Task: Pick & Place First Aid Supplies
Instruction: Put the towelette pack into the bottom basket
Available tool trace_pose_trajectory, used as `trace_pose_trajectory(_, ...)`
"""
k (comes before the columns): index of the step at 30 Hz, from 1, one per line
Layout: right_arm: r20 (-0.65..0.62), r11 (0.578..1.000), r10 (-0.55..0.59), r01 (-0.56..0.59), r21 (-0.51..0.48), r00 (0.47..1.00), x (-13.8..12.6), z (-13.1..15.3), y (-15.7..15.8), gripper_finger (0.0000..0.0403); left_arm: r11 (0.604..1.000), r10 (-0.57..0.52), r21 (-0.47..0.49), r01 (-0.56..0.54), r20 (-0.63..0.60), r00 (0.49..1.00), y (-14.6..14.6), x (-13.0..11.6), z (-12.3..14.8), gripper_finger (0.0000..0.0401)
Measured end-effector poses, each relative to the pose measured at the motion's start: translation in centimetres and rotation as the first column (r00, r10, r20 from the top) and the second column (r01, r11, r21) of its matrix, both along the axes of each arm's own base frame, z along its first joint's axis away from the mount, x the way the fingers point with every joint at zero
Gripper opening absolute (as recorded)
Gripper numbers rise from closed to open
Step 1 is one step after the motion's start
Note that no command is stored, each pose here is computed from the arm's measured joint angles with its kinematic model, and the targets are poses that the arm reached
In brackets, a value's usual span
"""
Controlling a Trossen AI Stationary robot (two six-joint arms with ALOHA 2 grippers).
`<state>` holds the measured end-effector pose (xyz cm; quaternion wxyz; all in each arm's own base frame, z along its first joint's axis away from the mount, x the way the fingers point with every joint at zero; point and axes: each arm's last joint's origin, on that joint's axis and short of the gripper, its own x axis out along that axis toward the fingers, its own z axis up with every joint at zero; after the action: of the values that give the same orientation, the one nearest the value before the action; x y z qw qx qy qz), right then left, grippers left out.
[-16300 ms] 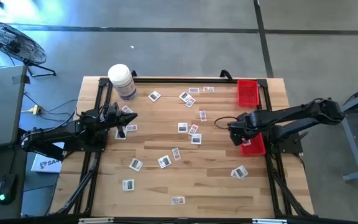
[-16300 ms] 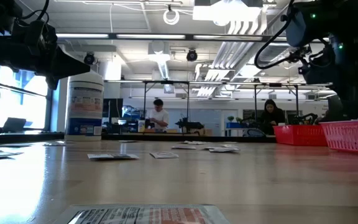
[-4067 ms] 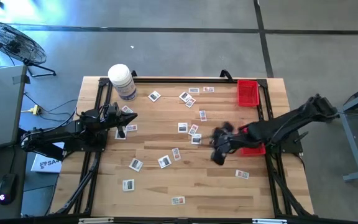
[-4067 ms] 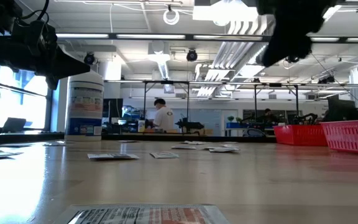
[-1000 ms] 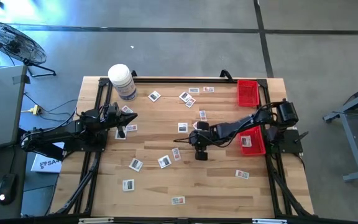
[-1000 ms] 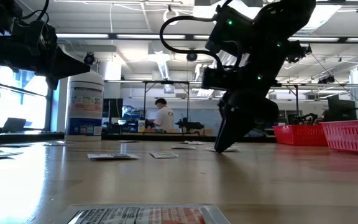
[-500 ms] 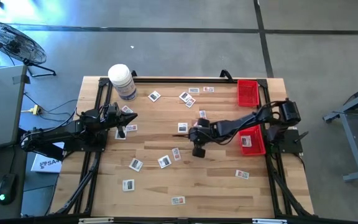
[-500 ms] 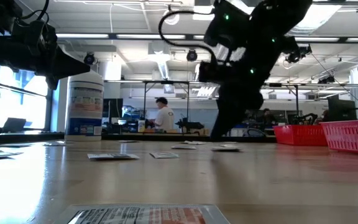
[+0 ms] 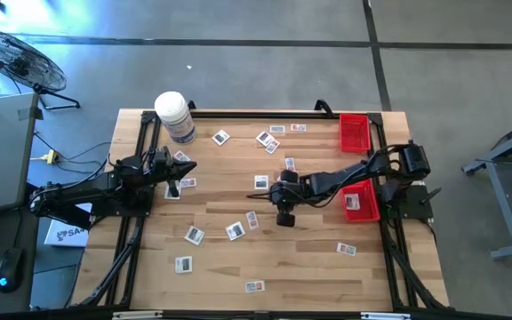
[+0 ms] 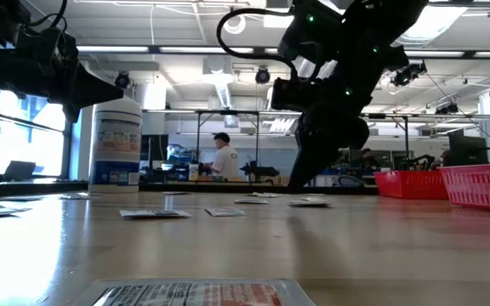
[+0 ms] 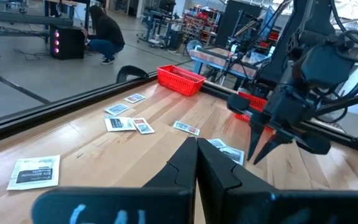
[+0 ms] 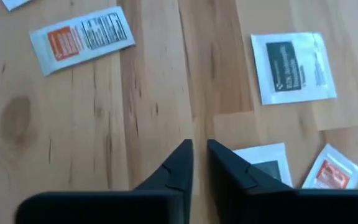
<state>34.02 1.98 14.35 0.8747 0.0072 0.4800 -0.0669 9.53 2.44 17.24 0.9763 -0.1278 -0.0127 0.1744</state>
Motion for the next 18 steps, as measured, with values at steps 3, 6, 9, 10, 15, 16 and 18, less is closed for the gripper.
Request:
trace_pose_trajectory(3,-0.001,1.000,0.003,-0.003,-0.022,1.000,0.0,0.0,-0.1,0.0080,1.000,0.000,0.000,0.000,0.000,1.000,0.0,0.0,0.0,0.0001)
trace_pose_trajectory(6,-0.002,1.000,-0.003,0.003,-0.011,1.000,0.0,-0.2,-0.6,0.0103,1.000,0.000,0.000,0.000,0.000,1.000,0.0,0.0,0.0,0.0001)
trace_pose_trajectory(9,-0.014,1.000,-0.016,0.016,0.013,1.000,-0.2,-0.8,-1.2,0.0114,1.000,0.000,0.000,0.000,0.000,1.000,0.0,0.0,0.0,0.0001)
trace_pose_trajectory(10,-0.021,1.000,-0.022,0.022,0.014,1.000,-0.2,-1.1,-1.4,0.0116,1.000,0.001,0.000,-0.001,0.000,1.000,0.0,0.0,0.0,0.0001)
trace_pose_trajectory(15,-0.038,0.999,-0.029,0.030,0.039,0.999,-0.5,-1.8,-2.0,0.0112,1.000,0.000,0.000,0.000,0.000,1.000,0.0,0.0,0.0,0.0001)
trace_pose_trajectory(16,-0.036,0.999,-0.030,0.031,0.041,0.999,-0.6,-1.9,-2.1,0.0109,1.000,0.000,0.000,0.000,0.000,1.000,0.0,0.0,0.0,0.0001)
trace_pose_trajectory(18,-0.033,0.998,-0.030,0.031,0.046,0.999,-0.7,-2.2,-2.1,0.0102,1.000,-0.001,0.000,0.001,0.001,1.000,0.0,0.0,0.0,0.0001)
